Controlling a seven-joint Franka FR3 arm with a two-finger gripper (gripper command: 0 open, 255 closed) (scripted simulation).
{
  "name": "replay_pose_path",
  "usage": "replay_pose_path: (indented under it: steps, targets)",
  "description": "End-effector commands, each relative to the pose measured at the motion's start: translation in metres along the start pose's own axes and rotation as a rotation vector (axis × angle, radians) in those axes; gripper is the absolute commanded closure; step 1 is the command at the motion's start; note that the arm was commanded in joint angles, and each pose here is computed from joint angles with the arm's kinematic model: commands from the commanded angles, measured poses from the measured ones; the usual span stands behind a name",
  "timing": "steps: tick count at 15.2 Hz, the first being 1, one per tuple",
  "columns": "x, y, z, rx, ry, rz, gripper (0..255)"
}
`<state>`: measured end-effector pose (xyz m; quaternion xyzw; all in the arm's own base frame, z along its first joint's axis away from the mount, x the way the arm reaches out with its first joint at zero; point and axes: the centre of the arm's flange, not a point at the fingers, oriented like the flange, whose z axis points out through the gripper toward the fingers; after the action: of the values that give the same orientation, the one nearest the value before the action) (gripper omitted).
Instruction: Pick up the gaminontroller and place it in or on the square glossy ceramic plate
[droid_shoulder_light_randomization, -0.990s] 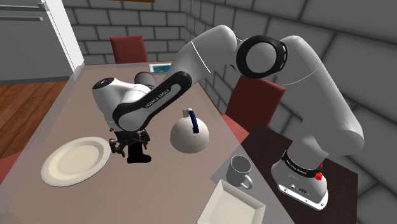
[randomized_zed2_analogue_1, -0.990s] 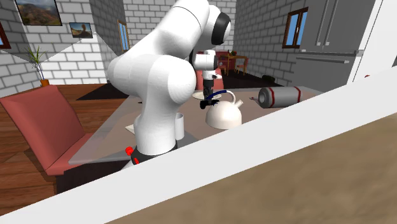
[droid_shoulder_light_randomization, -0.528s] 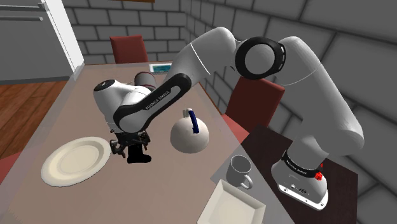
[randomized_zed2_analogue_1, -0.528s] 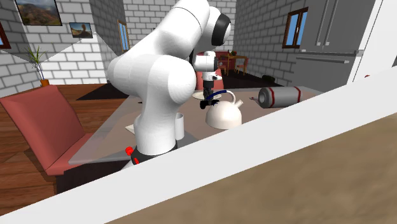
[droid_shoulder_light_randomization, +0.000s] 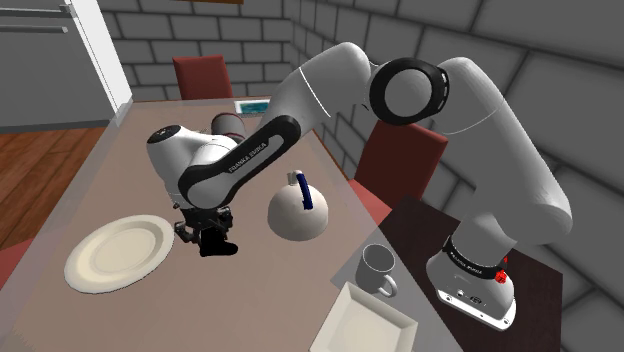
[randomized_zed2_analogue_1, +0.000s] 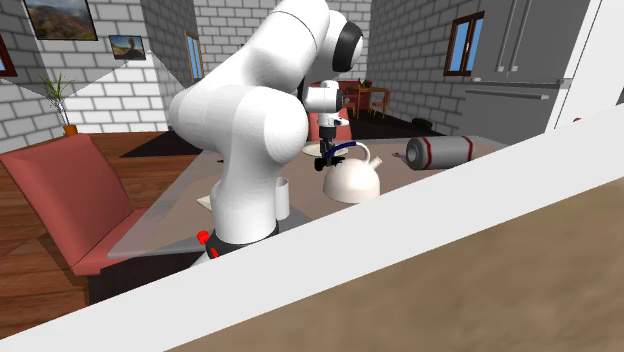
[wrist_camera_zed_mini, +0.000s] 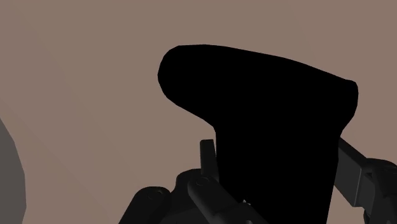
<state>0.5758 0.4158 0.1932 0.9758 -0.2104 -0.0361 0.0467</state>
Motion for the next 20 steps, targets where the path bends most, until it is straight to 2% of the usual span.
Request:
replay_pose_path:
  steps: [1,3,20]
  targets:
    - [0.000,0.000,0.000,0.000,0.000,0.000,255]
    - [0.000,0.000,0.000,0.000,0.000,0.000,255]
    - [-0.005,0.010,-0.089,0.000,0.000,0.000,255]
